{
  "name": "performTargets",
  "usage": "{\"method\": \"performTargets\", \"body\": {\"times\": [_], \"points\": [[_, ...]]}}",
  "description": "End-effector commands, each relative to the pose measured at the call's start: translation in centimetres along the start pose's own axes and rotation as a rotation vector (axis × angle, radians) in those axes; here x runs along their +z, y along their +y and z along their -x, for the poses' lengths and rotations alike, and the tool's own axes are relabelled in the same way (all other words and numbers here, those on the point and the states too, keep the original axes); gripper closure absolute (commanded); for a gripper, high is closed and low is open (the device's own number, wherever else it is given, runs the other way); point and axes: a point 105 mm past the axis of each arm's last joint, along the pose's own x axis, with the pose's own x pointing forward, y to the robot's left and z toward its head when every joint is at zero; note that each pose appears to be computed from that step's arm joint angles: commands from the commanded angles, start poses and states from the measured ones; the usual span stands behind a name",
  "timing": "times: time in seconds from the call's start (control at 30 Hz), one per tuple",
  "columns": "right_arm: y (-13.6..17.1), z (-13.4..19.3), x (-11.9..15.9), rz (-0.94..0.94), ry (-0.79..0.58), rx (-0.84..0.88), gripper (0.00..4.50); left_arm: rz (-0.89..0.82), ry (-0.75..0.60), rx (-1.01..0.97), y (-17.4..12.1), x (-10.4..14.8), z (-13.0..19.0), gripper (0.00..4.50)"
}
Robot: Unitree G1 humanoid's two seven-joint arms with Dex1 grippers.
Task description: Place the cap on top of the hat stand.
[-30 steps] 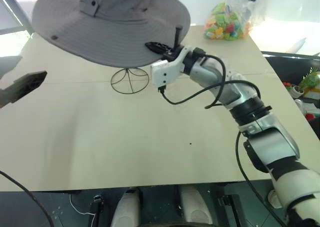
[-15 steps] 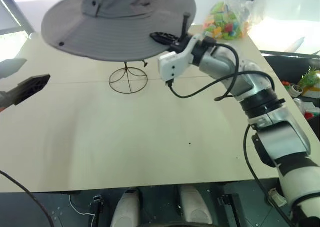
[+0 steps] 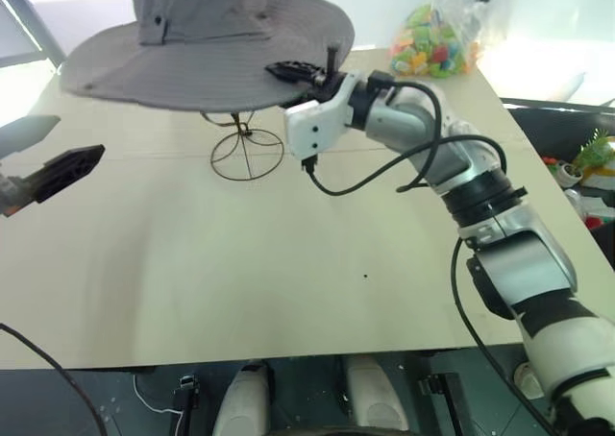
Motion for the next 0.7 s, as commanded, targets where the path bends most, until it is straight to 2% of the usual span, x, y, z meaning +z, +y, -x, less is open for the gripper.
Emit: {"method": "performTargets", "body": {"times": [0.03, 0.07, 0.23, 0.5, 0.7], "points": [[-1.1, 0.2, 0.0, 0.032, 0.007, -0.044, 0.52, -0.040, -0.043, 0.003, 0.0, 1.2, -0.1, 0.00], [-1.2, 0.2, -0.1, 0.042, 0.012, -0.048, 0.03, -0.040, -0.043, 0.001, 0.0, 1.2, -0.1, 0.00], [-0.7, 1.1, -0.7, 0.060, 0.038, -0.044, 0.03, -0.042, -0.040, -0.003, 0.1, 1.2, -0.2, 0.00], [-2.5, 5.1, -0.5, 0.094, 0.023, -0.131, 0.03, -0.039, -0.020, 0.001, 0.4, 0.6, -0.1, 0.00], [-3.1, 5.9, -0.4, 0.127, 0.027, -0.155, 0.03, -0.032, -0.022, -0.012, 0.7, 0.5, -0.8, 0.00]]}}
